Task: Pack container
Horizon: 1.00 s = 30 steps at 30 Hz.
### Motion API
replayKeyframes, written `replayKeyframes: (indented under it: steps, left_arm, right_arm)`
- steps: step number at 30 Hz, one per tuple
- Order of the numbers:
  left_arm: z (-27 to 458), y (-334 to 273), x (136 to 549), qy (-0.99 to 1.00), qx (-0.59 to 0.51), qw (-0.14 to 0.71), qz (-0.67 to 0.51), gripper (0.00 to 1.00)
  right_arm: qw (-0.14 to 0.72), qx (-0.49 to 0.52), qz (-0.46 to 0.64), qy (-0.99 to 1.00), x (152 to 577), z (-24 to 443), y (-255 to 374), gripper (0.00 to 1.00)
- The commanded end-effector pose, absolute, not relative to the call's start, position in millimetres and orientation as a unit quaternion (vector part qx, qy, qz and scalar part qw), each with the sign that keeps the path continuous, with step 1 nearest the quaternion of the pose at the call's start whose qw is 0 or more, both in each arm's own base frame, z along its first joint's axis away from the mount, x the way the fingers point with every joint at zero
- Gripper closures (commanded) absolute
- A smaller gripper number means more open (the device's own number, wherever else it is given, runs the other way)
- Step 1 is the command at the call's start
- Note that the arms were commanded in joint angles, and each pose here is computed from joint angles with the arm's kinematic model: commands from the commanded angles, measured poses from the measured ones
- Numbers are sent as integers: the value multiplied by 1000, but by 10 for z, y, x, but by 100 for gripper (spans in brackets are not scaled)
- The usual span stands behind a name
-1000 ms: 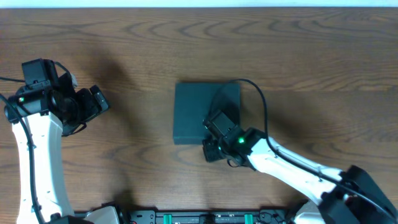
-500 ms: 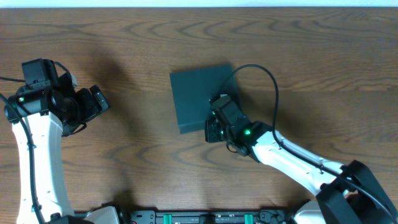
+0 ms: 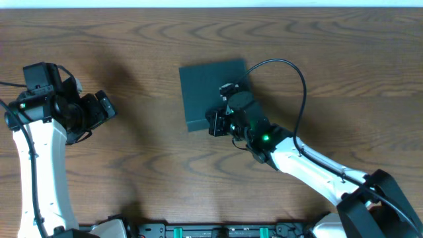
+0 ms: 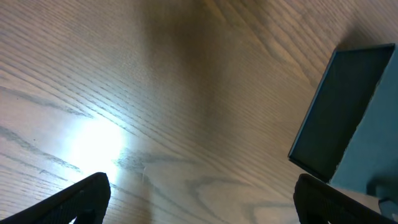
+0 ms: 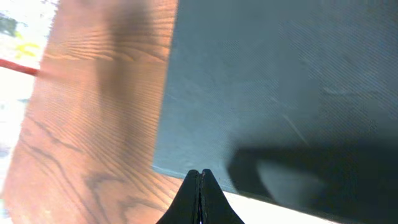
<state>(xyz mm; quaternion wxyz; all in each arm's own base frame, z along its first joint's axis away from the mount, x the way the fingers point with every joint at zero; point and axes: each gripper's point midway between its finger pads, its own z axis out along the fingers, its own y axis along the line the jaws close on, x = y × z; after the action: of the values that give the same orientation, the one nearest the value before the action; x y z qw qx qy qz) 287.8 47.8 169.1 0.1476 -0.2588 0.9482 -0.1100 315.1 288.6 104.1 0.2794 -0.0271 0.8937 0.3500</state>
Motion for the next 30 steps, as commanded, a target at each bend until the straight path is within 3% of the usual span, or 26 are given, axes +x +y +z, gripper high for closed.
replayKeyframes:
  steps: [1, 8, 21, 30]
  left_arm:
    - [1675, 493, 2876, 949, -258, 145, -109, 5]
    - [1675, 493, 2876, 949, -258, 145, -109, 5]
    - [1675, 493, 2876, 949, -258, 145, -109, 5]
    - [1675, 493, 2876, 949, -258, 145, -109, 5]
  right_arm:
    - [265, -34, 383, 884, 3124, 1077, 3012, 99]
    - [297, -64, 414, 858, 3393, 1434, 3126, 98]
    - [362, -68, 265, 891, 4464, 1408, 2666, 98]
    - [366, -11, 241, 899, 4794, 1285, 2097, 99]
